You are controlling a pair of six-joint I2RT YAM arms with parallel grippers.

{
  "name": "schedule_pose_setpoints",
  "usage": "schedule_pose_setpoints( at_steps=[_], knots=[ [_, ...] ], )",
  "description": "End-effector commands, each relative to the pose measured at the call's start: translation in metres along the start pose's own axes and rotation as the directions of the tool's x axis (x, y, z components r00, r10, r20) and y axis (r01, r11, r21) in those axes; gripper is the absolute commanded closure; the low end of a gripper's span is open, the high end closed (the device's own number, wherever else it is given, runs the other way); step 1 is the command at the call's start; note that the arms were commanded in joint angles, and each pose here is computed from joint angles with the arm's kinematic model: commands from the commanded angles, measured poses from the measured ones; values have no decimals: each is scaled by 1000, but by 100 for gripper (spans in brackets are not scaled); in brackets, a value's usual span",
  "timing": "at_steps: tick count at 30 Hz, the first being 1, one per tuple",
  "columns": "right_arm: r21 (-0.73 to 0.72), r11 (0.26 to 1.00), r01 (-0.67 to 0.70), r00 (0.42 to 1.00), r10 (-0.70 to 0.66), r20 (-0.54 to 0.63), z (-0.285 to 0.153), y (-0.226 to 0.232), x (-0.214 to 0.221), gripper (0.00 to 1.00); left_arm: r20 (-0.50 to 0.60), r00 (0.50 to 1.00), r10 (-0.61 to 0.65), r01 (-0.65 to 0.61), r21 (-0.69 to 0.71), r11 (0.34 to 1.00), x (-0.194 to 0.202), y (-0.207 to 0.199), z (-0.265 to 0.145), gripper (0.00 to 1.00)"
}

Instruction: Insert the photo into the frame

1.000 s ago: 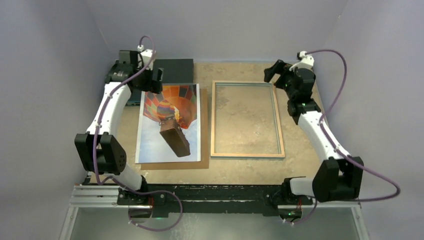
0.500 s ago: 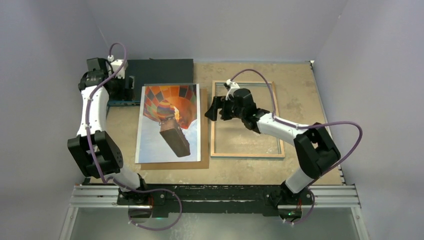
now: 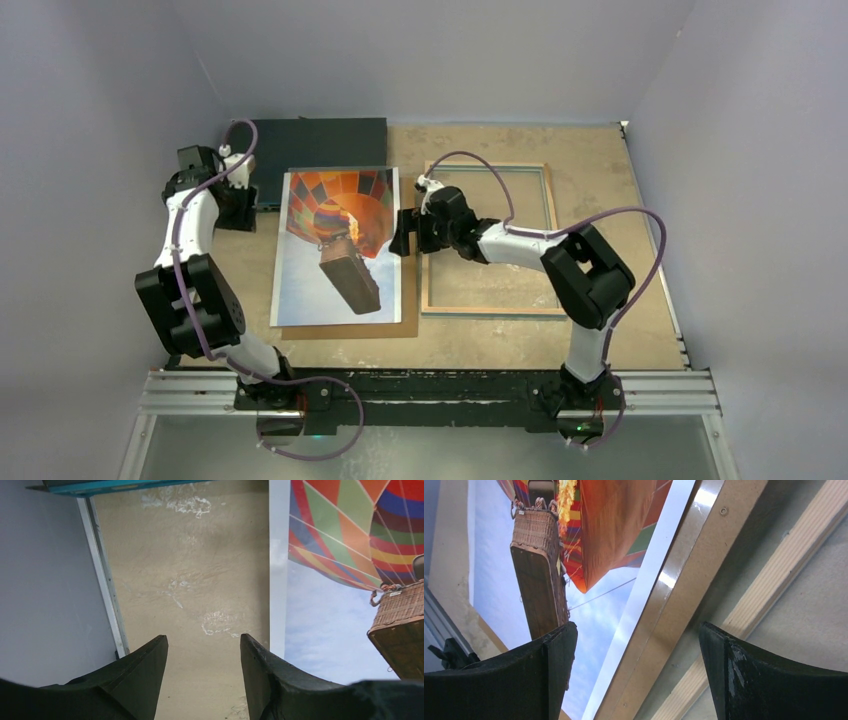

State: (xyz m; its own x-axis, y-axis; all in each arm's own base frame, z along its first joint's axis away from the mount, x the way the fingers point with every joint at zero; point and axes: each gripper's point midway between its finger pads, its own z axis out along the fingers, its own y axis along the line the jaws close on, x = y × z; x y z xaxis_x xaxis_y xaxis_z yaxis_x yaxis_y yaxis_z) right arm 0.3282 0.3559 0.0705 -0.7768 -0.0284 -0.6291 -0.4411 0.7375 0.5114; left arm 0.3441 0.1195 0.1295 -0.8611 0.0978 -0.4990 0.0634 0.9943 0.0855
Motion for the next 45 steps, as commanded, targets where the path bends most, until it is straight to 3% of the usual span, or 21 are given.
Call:
schedule_pose_setpoints(
  at_steps=[1, 13, 25, 31, 37, 45],
  knots=[
    [25, 999, 37, 998, -38, 41, 4, 9, -23, 7, 38, 999, 20, -17, -73, 997, -4, 18, -2, 47],
    [8, 999, 40, 999, -40, -20, 19, 25, 2, 6, 33, 999, -6, 9, -78, 997, 5, 20, 12, 49],
    [-61, 998, 28, 999, -29, -28, 25, 62, -6, 6, 6, 1000, -23, 23, -129, 991, 19, 40, 26, 51],
    [-38, 999, -1, 1000, 1, 1, 0, 50, -29, 3, -47, 998, -28, 22, -131, 991, 42, 46, 51, 55],
    [-116, 993, -24, 999, 26, 20, -3, 45, -56, 5, -53, 995, -82, 77, -84, 993, 49, 36, 72, 58],
    [-123, 992, 3, 994, 10, 109, 18, 25, -141, 5, -40, 992, -118, 115, -71, 991, 45, 32, 71, 62]
  ],
)
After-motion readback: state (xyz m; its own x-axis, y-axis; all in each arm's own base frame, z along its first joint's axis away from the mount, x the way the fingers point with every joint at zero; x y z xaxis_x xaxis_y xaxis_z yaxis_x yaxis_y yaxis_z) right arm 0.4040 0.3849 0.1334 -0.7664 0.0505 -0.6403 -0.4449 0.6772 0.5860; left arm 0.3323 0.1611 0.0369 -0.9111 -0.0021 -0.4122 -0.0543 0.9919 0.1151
